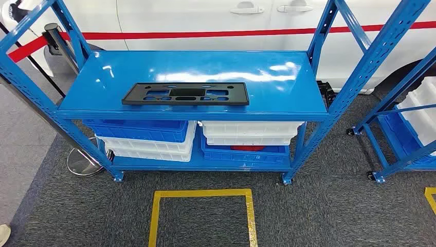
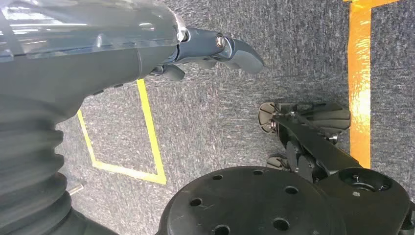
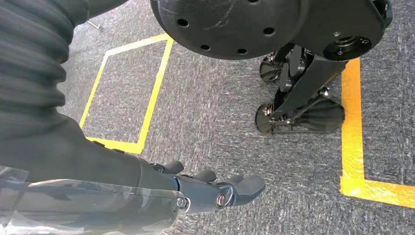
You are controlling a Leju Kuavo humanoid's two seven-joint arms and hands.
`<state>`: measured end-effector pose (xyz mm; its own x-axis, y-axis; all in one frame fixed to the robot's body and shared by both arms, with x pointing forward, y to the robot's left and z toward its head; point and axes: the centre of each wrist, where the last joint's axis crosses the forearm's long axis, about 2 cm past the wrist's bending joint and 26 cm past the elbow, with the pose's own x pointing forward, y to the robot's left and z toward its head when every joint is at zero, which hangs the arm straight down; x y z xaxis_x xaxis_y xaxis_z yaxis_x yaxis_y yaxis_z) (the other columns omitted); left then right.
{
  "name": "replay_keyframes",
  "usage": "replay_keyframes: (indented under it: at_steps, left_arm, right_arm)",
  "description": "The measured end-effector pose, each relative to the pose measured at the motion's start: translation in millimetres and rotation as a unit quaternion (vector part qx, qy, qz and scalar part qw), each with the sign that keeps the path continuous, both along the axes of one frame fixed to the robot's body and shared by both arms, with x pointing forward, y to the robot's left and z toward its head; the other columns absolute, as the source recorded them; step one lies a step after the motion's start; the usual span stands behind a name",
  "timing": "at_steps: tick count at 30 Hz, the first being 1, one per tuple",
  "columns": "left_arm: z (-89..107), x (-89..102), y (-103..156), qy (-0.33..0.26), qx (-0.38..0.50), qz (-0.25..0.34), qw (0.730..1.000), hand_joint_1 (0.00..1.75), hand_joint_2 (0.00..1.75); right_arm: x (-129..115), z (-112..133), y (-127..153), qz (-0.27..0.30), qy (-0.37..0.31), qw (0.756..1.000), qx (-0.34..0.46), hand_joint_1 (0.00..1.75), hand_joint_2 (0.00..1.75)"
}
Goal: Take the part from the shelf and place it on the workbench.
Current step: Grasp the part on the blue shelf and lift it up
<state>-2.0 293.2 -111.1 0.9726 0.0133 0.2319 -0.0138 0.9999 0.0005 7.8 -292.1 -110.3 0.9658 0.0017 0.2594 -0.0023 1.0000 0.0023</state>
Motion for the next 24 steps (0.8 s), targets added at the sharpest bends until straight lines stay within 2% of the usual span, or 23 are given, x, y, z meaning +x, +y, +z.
replay_keyframes:
  at_steps: [12,24]
  left_arm:
    - [0.0,1.3,0.8,-0.002,0.001,0.001,1.000,0.00,1.75]
    - [1.3,21.4,20.4,-0.051,0.029,0.033,0.998,0.00,1.75]
  right_arm:
    - [0.6,0.0,-0.6,0.001,0.000,1.000,-0.001,0.00,1.75]
    - [13.2,-0.1,-11.1,0.036,0.009,0.999,-0.027,0.00,1.75]
